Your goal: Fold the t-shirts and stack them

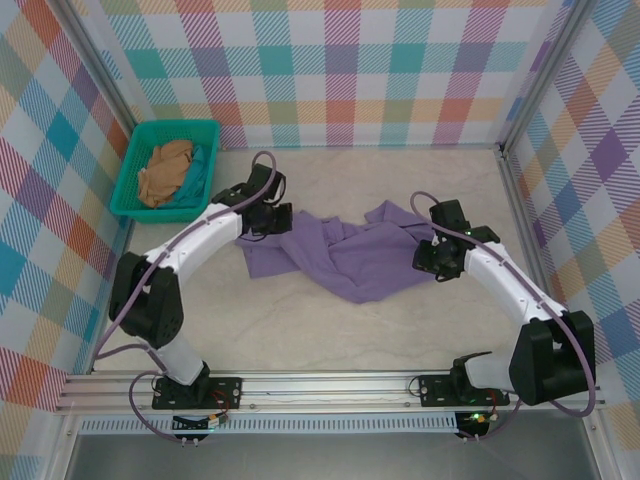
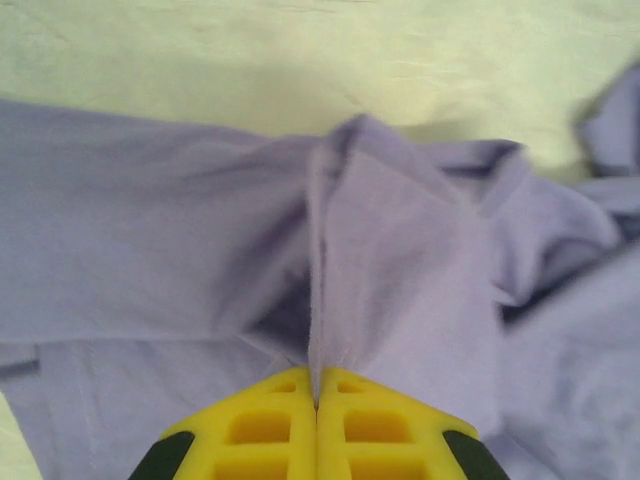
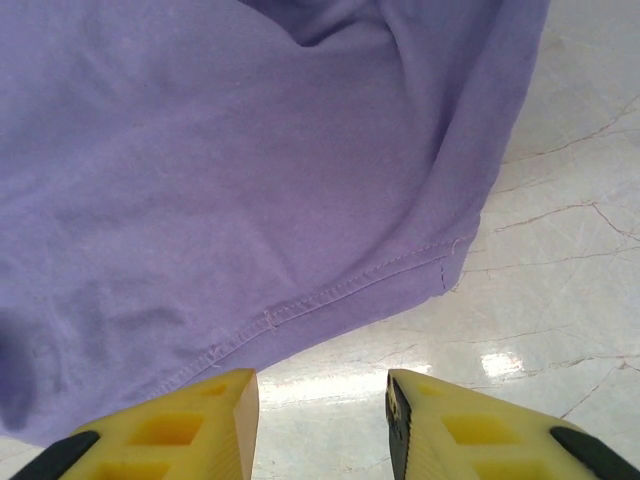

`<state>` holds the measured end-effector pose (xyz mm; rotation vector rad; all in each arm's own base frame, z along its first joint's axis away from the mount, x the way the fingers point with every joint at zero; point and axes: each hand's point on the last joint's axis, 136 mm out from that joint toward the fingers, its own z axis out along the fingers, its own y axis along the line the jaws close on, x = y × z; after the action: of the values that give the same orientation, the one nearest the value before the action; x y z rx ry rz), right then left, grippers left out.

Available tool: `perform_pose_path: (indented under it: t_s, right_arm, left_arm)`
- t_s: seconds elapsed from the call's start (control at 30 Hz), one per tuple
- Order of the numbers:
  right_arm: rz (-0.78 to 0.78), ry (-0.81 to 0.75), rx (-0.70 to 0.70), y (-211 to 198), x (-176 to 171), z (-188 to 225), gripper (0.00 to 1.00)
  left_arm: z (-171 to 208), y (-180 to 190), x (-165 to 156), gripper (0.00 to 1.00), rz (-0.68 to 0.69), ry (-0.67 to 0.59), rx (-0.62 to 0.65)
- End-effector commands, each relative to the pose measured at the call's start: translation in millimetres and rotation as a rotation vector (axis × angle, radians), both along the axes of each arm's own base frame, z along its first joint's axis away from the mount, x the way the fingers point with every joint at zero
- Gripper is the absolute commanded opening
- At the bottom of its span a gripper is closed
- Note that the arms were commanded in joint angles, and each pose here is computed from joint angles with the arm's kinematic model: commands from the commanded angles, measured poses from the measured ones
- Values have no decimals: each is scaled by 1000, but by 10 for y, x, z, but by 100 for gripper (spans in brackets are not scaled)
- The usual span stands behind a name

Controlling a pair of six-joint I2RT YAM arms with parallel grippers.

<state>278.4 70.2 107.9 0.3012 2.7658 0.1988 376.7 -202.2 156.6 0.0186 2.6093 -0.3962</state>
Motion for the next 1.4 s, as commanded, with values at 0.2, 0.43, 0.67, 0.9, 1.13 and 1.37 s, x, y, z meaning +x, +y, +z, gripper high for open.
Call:
perform_pose_path:
  t_s: [0.2,0.43,0.67,0.9,1.13,1.37]
  right_arm:
    - [38,-15,23,52,-20,205,40]
    - [16,-41,23,15,-73,338,41]
    - [10,-47,54,27,-187,322,43]
    - [1,-40,44,-19,-298,253,45]
    - [3,-19,39,-16,-296,160,45]
    - [36,12,136,194,-196,76,43]
  left_arm:
    - [219,-725,-1298,0,-142,93,-64]
    - [191,-1381,-2161,0,-250,96,-128]
    - [-171,-2033,-2632,0,-368,138,-101]
    - [-130,-2325,-2714,57,-448,133,-94]
    - [288,-1866,-2352,72,-368,-1,30]
    - [573,-861,-1506,57,-119,-33,61]
